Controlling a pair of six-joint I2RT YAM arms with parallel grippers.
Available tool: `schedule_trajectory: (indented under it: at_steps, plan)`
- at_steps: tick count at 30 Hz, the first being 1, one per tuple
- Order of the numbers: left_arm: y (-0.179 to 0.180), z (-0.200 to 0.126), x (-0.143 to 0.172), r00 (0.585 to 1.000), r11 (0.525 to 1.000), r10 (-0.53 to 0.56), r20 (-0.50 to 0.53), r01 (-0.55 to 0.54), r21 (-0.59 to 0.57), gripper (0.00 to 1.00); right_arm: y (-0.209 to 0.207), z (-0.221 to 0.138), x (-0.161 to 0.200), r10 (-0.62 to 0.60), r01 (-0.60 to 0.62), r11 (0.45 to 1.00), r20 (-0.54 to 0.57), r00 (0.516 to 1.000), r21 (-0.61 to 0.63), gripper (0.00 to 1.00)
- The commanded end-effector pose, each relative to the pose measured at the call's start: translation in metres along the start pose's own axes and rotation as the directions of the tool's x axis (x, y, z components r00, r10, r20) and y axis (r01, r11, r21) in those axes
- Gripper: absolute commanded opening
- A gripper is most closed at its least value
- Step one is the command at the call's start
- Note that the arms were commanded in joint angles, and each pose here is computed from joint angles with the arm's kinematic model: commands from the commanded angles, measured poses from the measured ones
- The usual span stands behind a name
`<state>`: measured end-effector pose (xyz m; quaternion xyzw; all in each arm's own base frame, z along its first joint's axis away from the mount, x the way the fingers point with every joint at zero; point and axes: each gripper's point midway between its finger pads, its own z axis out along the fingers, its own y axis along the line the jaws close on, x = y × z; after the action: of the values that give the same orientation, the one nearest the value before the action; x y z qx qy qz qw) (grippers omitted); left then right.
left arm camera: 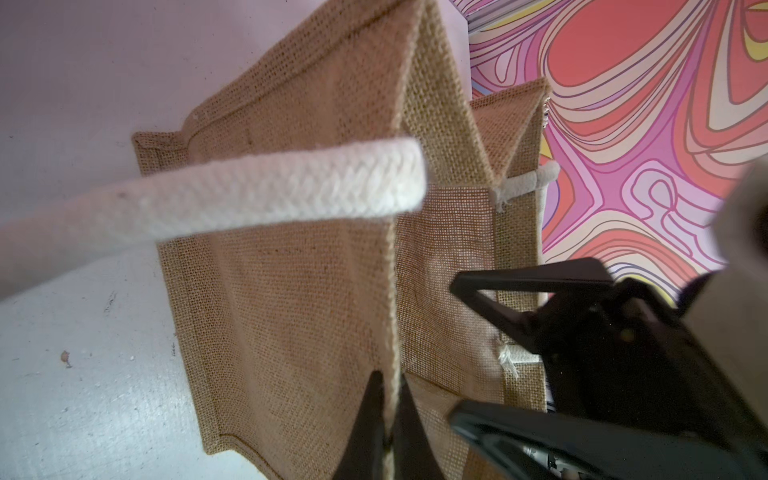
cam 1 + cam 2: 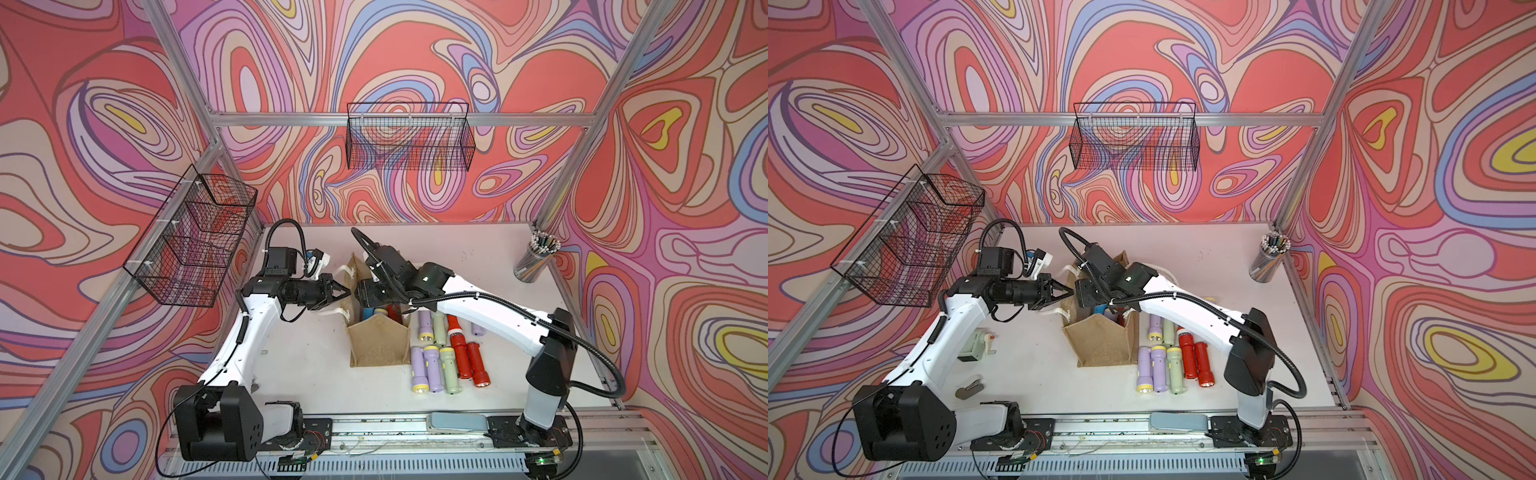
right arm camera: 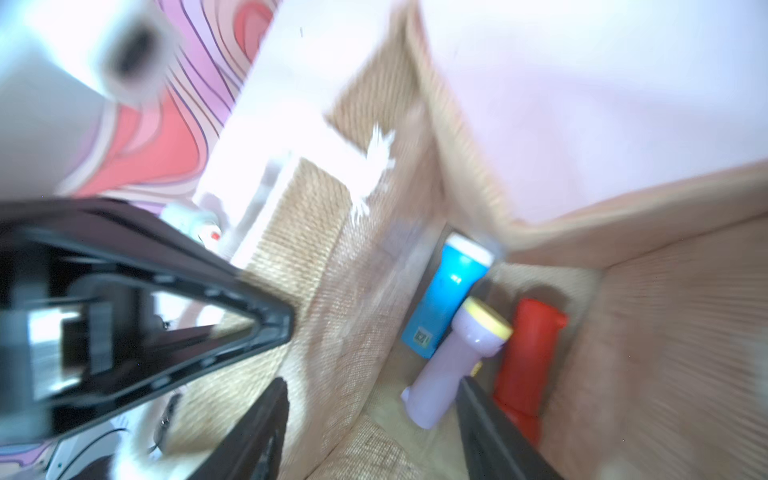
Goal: Put the flashlights into the tote bags
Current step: Place the flashlight in the canvas bag, then pick up the flashlight from the center of the board.
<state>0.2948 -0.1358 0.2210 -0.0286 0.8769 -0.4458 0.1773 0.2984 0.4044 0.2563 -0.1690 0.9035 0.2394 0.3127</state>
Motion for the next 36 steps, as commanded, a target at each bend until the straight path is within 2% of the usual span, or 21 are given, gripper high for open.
schedule_trajectory:
  at_steps: [1,6,10,15,20,28,33,36]
  plan:
    - [-0.004,-0.008,-0.001,0.999,0.999,0.039,0.015,-0.038,-0.022,0.08,-0.020,-0.038,-0.019,-0.032,0.021,0.995,0.109,0.994,0.096,0.67]
    - [-0.004,-0.009,-0.003,0.999,0.998,0.045,0.024,-0.044,-0.038,0.07,-0.059,-0.084,-0.030,-0.040,-0.019,0.964,0.217,0.975,0.265,0.70]
    - [-0.001,-0.012,-0.005,0.998,0.997,0.053,0.036,-0.051,-0.063,0.06,-0.104,-0.115,-0.028,0.018,-0.133,0.914,0.290,0.957,0.384,0.71]
    - [0.002,-0.015,-0.007,0.998,0.996,0.049,0.047,-0.045,-0.078,0.05,-0.168,-0.147,-0.008,0.146,-0.311,0.828,0.356,0.923,0.467,0.71]
    - [0.004,-0.022,-0.011,0.996,0.995,0.055,0.075,-0.048,-0.092,0.05,-0.223,-0.171,0.029,0.258,-0.449,0.729,0.400,0.880,0.517,0.72]
    - [-0.002,-0.024,-0.012,0.995,0.996,0.059,0.076,-0.054,-0.069,0.05,-0.290,-0.172,0.101,0.366,-0.493,0.562,0.335,0.868,0.664,0.72]
    - [-0.002,-0.023,-0.011,0.996,0.997,0.057,0.072,-0.053,-0.064,0.05,-0.312,-0.149,0.140,0.463,-0.478,0.524,0.236,0.854,0.705,0.75]
    - [-0.002,-0.022,-0.011,0.996,0.997,0.055,0.069,-0.051,-0.060,0.05,-0.318,-0.127,0.155,0.499,-0.456,0.549,0.163,0.851,0.701,0.76]
